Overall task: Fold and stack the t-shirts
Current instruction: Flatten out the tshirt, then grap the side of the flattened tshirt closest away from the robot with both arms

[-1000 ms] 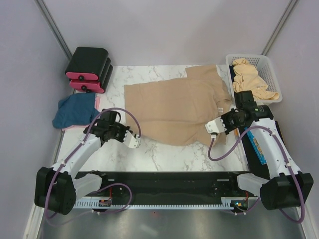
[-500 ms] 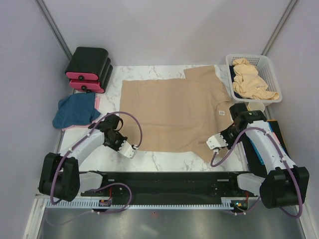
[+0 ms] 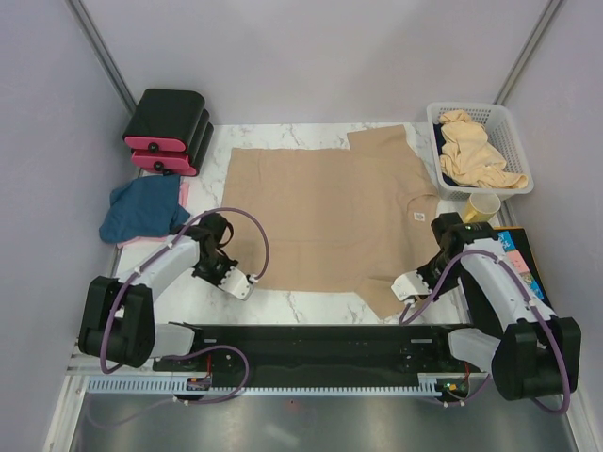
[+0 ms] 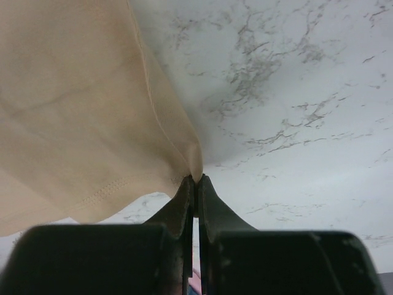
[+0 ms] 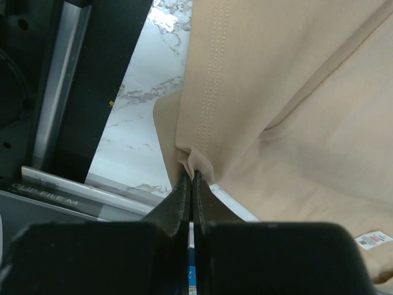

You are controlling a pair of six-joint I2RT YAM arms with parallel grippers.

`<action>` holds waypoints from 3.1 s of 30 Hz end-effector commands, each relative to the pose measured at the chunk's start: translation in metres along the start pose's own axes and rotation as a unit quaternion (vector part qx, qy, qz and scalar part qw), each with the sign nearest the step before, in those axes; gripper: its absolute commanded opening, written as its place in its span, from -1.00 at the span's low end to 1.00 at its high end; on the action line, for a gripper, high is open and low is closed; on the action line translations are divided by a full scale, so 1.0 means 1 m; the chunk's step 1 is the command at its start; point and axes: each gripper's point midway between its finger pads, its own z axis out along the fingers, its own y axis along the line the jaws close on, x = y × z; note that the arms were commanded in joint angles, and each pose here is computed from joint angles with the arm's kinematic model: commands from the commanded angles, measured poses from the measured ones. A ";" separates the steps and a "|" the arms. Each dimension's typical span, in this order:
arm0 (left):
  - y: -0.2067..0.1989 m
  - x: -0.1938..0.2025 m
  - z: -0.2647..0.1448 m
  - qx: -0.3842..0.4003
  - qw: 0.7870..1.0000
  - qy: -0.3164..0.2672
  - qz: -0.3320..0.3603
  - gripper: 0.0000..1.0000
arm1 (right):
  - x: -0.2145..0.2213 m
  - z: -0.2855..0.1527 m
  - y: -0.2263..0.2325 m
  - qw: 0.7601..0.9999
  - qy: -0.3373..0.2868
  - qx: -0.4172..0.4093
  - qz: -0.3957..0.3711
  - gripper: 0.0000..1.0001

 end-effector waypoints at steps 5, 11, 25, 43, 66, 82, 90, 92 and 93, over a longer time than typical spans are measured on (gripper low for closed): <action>-0.018 0.008 0.000 0.057 0.998 0.016 0.017 -0.96 | -0.017 0.013 0.031 0.977 -0.034 -0.061 -0.201 -1.00; -0.011 0.008 0.004 0.053 0.999 0.010 -0.011 -0.96 | -0.035 0.018 0.032 0.974 -0.069 -0.033 -0.215 -0.95; -0.007 0.006 -0.005 0.026 1.000 0.009 -0.004 -0.15 | -0.061 0.017 0.017 0.963 -0.098 0.066 -0.241 0.59; -0.008 0.002 0.002 0.034 0.999 -0.004 -0.022 -0.17 | -0.024 0.021 -0.010 0.983 -0.027 0.101 -0.149 0.33; 0.011 0.010 -0.001 0.032 0.999 0.002 -0.023 -0.33 | -0.014 -0.001 -0.013 0.991 -0.001 0.079 -0.110 0.39; 0.023 0.012 -0.004 0.025 0.999 0.001 -0.023 -0.37 | -0.010 0.024 0.005 0.994 -0.002 0.070 -0.086 0.43; 0.025 0.013 -0.006 0.022 1.000 0.003 -0.021 -0.37 | 0.004 0.035 -0.005 0.994 0.019 0.093 -0.062 0.42; 0.026 0.013 -0.006 0.020 1.000 0.004 -0.020 -0.38 | 0.006 0.034 -0.008 0.993 0.024 0.097 -0.059 0.39; 0.026 0.013 -0.006 0.021 1.000 0.004 -0.019 -0.38 | 0.008 0.035 -0.008 0.994 0.027 0.094 -0.053 0.38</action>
